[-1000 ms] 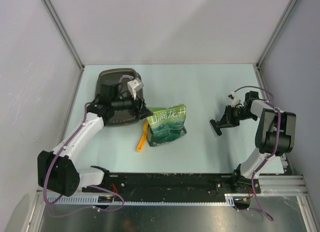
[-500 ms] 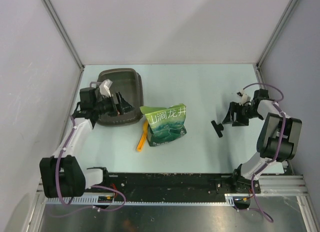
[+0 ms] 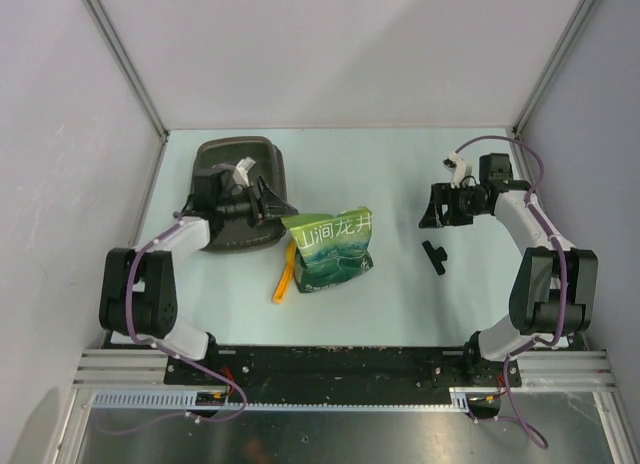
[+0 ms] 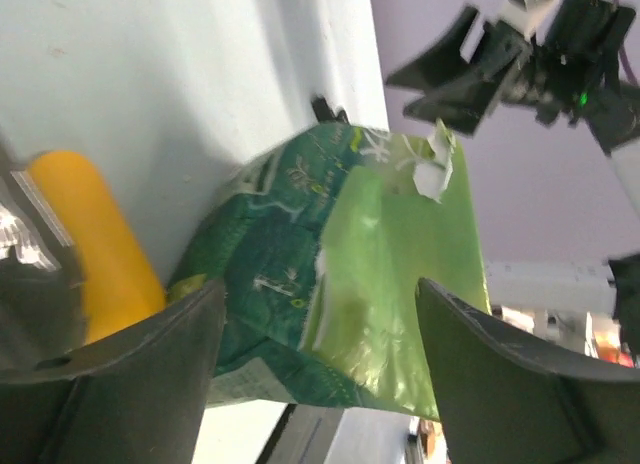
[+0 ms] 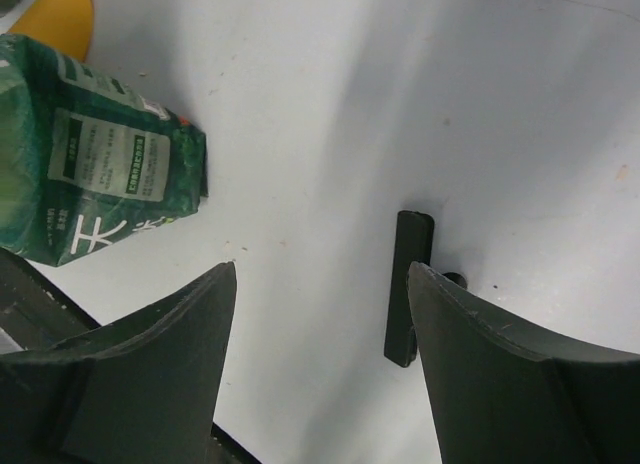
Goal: Fill the litter box with clean litter
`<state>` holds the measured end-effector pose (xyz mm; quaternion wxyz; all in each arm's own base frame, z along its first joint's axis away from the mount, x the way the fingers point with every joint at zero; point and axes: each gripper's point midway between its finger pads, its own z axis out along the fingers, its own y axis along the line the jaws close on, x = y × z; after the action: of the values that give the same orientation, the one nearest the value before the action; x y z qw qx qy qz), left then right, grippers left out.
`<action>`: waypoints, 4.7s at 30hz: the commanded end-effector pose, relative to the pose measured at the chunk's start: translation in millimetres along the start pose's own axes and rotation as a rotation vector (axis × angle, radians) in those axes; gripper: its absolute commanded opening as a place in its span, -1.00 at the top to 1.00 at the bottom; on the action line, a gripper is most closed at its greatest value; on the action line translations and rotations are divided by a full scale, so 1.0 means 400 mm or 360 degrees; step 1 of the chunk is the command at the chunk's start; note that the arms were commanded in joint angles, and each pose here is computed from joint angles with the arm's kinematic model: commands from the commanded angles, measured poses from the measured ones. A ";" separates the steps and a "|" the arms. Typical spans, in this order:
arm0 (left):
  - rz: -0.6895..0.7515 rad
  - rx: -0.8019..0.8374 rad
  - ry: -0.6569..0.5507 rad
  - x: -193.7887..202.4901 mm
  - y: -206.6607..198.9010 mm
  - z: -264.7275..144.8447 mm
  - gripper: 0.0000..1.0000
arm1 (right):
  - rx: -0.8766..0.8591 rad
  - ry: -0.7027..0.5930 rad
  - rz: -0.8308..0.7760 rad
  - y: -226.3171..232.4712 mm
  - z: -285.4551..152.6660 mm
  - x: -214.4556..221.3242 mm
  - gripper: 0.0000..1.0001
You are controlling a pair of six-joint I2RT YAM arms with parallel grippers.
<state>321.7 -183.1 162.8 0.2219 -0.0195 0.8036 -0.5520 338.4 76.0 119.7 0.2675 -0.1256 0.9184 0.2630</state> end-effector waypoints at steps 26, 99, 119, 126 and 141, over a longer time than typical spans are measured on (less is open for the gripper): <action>0.1097 0.0554 -0.0003 -0.041 -0.361 -0.005 1.00 | -0.0856 -0.0328 -0.1163 0.550 0.019 -0.278 -0.45; 0.1616 0.0812 0.0208 -0.103 -0.354 0.184 0.58 | -0.0650 -0.0407 -0.1440 0.627 -0.009 -0.402 0.57; 0.1733 0.0703 0.0075 0.002 -0.428 0.111 1.00 | -0.0084 -0.0080 -0.0497 0.485 -0.071 -0.273 -0.55; 0.1742 0.0692 0.0064 0.014 -0.429 0.105 1.00 | 0.0034 -0.0033 -0.0458 0.453 -0.047 -0.263 -0.53; 0.1755 0.0661 0.0023 0.028 -0.435 0.095 1.00 | 0.0595 -0.0015 -0.0306 0.373 0.041 -0.248 -0.86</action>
<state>301.3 -286.1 273.0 0.4296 0.4215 0.6159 -0.5084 352.9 231.6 225.8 0.2851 -0.2148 0.9238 0.1384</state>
